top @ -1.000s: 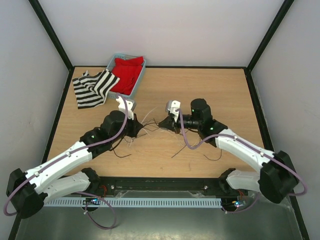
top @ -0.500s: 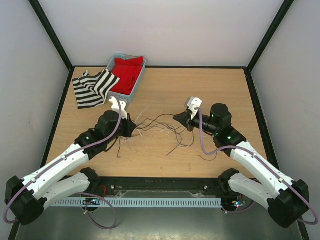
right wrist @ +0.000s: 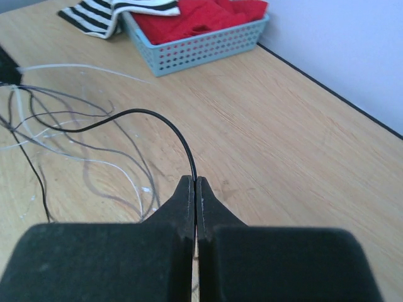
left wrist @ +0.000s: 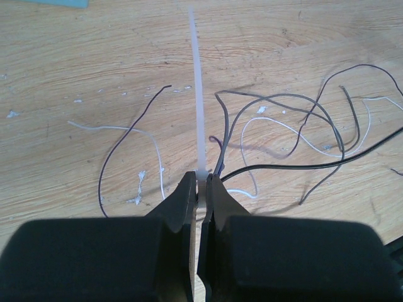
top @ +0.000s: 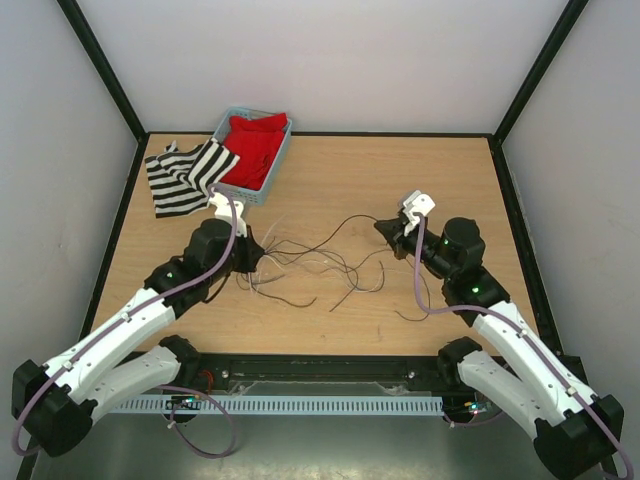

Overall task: Zip-tie the wires
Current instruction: Adjust the cable at the center of the board.

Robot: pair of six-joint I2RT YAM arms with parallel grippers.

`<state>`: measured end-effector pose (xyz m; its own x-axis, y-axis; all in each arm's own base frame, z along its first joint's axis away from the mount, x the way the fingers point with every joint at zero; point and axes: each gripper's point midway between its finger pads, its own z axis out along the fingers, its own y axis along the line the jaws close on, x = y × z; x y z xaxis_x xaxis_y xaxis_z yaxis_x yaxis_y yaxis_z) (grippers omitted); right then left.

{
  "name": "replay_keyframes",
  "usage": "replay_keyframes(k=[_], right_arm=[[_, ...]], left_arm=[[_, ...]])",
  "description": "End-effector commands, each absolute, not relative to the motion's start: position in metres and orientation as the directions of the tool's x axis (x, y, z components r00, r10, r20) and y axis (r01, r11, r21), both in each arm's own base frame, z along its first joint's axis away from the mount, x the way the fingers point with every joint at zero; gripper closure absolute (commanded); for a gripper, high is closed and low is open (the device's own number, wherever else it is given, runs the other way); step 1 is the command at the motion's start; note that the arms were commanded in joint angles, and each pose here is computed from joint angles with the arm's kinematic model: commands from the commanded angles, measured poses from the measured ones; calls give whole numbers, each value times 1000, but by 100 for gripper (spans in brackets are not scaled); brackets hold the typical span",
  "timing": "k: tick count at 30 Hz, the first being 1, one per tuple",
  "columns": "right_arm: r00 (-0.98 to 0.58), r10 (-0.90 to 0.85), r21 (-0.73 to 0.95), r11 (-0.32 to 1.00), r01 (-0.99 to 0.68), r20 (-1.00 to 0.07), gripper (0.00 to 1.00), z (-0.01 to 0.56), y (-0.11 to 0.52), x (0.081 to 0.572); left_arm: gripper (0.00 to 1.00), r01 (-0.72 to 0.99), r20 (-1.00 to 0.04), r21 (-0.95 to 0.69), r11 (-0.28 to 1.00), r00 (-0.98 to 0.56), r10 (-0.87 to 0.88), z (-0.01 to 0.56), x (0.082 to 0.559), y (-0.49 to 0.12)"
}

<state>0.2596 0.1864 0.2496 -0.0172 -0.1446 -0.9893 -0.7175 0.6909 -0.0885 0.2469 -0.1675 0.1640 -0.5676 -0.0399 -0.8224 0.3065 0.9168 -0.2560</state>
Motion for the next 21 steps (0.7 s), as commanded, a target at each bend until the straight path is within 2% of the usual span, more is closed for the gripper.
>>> replay_keyframes(k=[1, 12, 21], right_arm=[[-82, -125, -52, 805, -591, -989, 100, 240, 161, 274], [-189, -17, 34, 964, -263, -982, 100, 221, 95, 300], [-259, 20, 66, 983, -170, -966, 100, 201, 71, 307]], left_arm=[[100, 301, -825, -254, 919, -564, -43, 169, 247, -162], [100, 282, -817, -252, 926, -574, -48, 167, 249, -154], [100, 275, -817, -258, 926, -573, -57, 169, 252, -151]])
